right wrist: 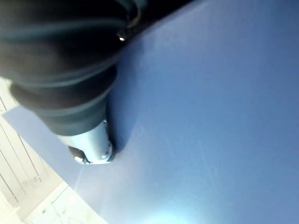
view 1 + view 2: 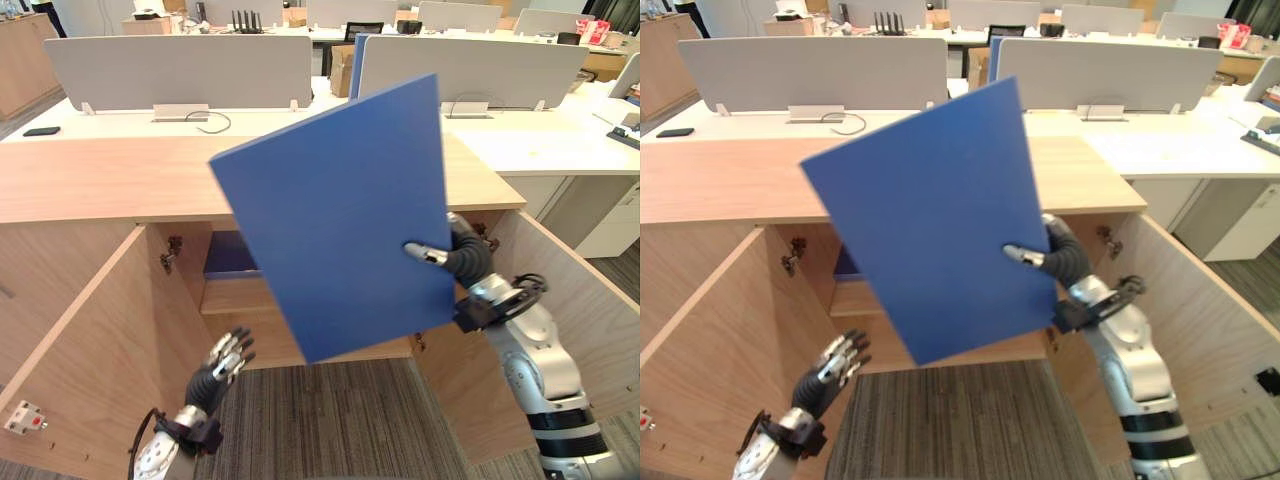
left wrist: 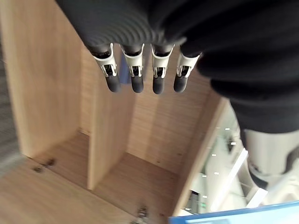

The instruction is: Walk over to the cabinet, pick up the folder, carry it to the office cabinet, place the folder inside the office cabinet, then close the office cabinet door

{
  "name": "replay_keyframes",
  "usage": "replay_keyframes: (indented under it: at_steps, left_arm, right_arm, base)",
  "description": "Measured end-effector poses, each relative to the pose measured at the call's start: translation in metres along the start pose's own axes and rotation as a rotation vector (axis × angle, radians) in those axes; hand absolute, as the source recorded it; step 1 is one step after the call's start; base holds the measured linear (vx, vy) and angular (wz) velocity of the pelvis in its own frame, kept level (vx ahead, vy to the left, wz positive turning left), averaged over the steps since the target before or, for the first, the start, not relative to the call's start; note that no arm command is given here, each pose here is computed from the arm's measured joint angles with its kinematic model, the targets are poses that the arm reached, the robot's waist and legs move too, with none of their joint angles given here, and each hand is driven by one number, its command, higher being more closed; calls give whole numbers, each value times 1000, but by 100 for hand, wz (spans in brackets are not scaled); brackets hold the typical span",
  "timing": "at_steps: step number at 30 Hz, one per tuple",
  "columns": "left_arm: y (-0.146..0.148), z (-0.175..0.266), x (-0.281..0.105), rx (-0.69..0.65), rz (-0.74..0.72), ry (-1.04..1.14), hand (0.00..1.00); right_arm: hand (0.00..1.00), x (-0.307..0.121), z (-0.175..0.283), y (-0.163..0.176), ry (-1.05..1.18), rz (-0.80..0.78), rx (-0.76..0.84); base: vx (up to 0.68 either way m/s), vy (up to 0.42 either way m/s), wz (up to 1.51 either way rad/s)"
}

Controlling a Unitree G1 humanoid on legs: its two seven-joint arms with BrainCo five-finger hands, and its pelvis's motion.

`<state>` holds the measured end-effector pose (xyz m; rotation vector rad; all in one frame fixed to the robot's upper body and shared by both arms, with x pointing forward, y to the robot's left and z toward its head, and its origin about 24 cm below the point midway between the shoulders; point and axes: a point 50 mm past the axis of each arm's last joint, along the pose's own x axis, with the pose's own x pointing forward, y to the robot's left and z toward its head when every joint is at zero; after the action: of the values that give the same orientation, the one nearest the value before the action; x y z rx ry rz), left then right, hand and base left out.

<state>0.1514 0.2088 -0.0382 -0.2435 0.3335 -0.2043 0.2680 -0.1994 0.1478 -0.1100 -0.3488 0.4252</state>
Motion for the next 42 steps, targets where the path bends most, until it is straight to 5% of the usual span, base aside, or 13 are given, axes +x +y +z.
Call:
replay_keyframes:
  at_steps: [12, 22, 29, 35, 40, 42]
  left_arm:
    - [20, -117, -35, 45, 271, 569, 0]
    - [34, -148, -75, 149, 439, 833, 0]
    - [32, -150, -72, 136, 464, 831, 0]
    - [29, -148, -63, 92, 507, 797, 0]
    - [29, -149, -65, -13, 615, 770, 0]
    - [29, -150, -66, -47, 649, 759, 0]
  right_arm:
    - [100, -15, -31, 23, 174, -8, -409]
    - [100, -87, -143, 119, 543, 786, -753]
    - [100, -89, -185, 104, 754, 786, -835]
    - [100, -87, -213, 94, 1003, 493, -687]
    - [100, -104, -218, 71, 1099, -211, -49]
    - [100, -118, -223, 90, 1113, -312, 149]
  base:
    - [-3, 0, 0]
    - [-25, 1, -2]
    - [-24, 12, 7]
    - [-39, 6, -1]
    - [22, -18, 4]
    - [58, -39, -3]
